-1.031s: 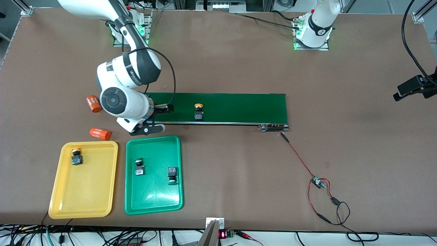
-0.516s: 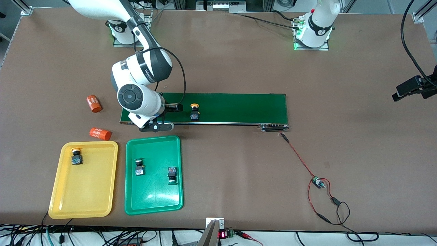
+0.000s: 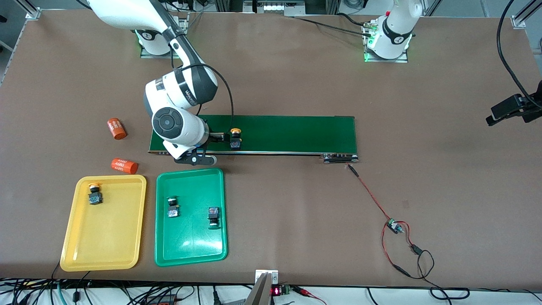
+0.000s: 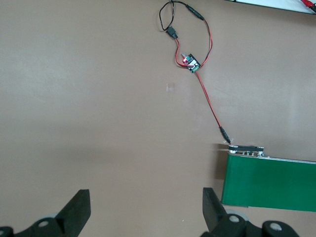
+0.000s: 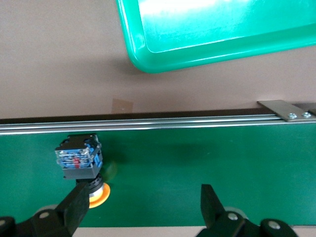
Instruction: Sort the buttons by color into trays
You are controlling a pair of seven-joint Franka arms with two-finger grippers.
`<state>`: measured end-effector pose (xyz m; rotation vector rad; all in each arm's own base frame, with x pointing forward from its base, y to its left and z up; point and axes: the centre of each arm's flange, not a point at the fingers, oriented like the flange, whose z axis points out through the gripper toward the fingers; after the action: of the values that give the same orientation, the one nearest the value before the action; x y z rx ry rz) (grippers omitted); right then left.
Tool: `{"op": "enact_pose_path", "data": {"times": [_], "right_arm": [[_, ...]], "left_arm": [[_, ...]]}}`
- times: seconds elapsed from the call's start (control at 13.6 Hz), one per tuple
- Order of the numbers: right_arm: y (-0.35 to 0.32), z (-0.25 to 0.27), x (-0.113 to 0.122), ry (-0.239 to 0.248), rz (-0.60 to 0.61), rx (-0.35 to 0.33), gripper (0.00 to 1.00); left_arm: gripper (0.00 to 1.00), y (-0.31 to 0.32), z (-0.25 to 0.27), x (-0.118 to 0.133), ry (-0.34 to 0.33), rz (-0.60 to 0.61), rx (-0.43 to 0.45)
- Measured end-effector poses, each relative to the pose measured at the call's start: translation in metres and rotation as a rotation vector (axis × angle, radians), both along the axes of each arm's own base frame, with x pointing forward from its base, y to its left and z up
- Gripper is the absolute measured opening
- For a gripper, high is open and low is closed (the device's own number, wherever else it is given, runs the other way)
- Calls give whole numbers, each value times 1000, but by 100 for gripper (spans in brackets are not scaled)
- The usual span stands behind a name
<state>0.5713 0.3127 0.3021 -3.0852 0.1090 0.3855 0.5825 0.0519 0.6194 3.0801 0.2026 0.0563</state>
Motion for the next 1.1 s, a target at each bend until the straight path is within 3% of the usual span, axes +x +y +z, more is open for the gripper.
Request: {"op": "enact_pose_path", "data": {"times": [0.44, 1.1], "right_arm": [[2, -7, 0, 16, -30, 21, 100], [5, -43, 5, 1, -40, 22, 100]], "left_arm": [[100, -1, 0, 0, 0, -2, 0], [100, -1, 0, 0, 2, 10, -1]]}}
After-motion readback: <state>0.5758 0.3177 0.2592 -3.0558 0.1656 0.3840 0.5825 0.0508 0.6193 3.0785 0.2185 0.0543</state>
